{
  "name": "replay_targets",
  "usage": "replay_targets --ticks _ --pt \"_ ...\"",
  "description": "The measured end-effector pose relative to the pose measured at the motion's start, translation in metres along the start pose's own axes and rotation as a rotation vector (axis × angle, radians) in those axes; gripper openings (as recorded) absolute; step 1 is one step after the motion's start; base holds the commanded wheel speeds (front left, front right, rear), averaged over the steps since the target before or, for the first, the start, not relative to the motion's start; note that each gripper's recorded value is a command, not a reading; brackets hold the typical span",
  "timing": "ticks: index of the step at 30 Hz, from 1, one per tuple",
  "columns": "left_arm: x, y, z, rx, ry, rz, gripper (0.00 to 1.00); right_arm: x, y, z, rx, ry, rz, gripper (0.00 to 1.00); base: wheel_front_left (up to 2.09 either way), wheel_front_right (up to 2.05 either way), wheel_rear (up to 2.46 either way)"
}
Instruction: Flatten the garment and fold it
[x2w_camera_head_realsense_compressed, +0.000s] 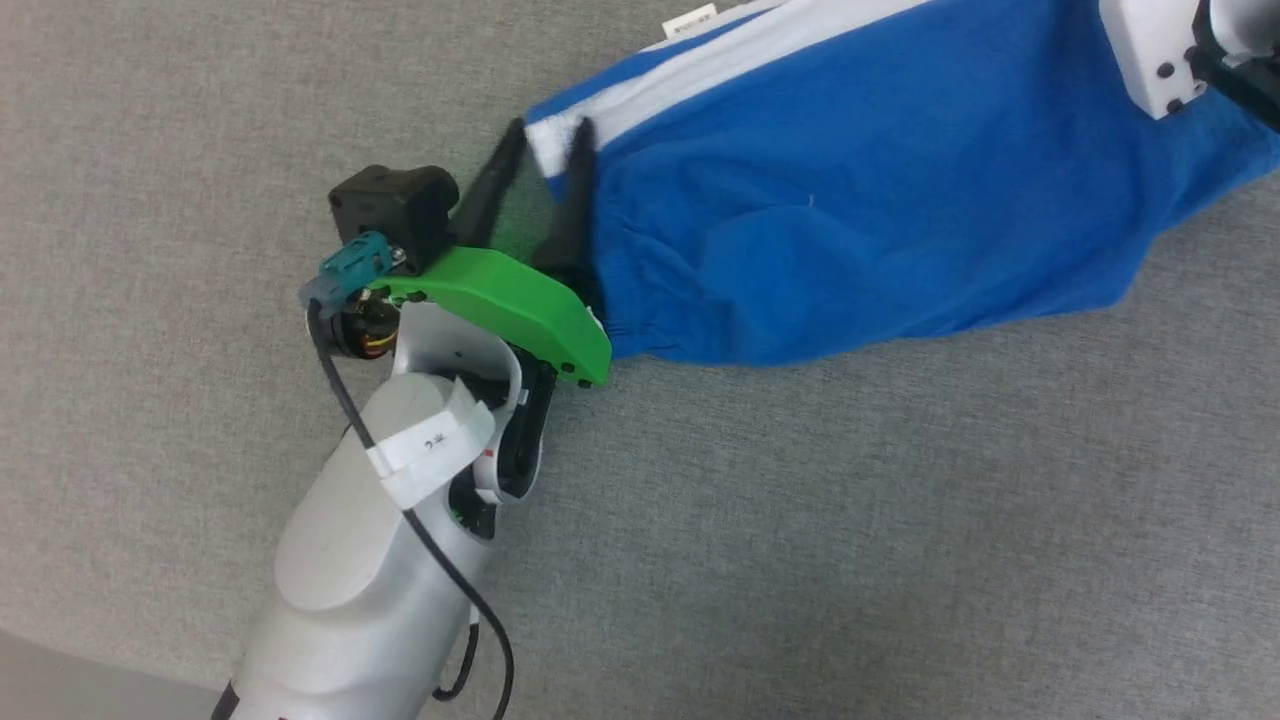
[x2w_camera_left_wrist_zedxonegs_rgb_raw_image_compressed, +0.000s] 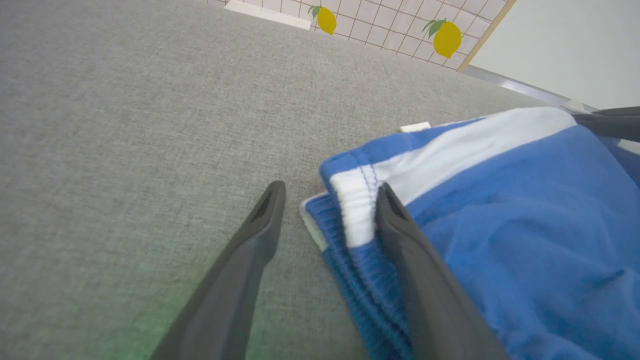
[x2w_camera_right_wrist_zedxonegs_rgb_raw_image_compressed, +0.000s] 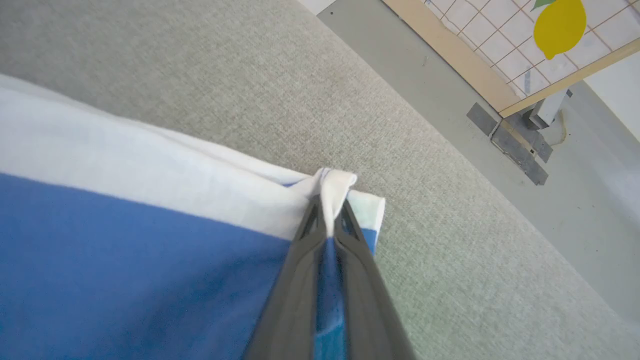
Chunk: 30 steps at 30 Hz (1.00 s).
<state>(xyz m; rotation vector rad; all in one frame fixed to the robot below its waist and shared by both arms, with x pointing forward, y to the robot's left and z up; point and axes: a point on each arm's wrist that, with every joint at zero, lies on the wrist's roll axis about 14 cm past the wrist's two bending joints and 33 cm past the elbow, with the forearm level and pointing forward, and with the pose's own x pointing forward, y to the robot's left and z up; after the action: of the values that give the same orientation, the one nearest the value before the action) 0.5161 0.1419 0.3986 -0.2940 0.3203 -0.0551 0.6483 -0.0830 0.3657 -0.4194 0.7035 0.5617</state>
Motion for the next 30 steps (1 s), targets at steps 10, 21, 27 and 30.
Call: replay_targets --ticks 10,21,27,30 --pt "-0.019 -0.006 0.012 0.010 -0.019 -0.021 1.00 -0.029 -0.006 0.011 0.093 -0.020 0.015 1.00 0.00 0.00 0.00" --pt "-0.063 0.010 0.051 0.091 -0.238 0.022 1.00 -0.085 -0.011 0.032 0.292 -0.297 -0.006 1.00 0.00 0.00 0.00" --pt "-0.071 0.007 0.084 0.145 -0.374 0.002 1.00 -0.092 -0.015 0.014 0.461 -0.360 -0.060 1.00 0.00 0.00 0.00" --pt "-0.074 0.006 0.099 0.153 -0.436 -0.008 1.00 -0.085 -0.016 0.001 0.519 -0.339 -0.090 1.00 0.00 0.00 0.00"
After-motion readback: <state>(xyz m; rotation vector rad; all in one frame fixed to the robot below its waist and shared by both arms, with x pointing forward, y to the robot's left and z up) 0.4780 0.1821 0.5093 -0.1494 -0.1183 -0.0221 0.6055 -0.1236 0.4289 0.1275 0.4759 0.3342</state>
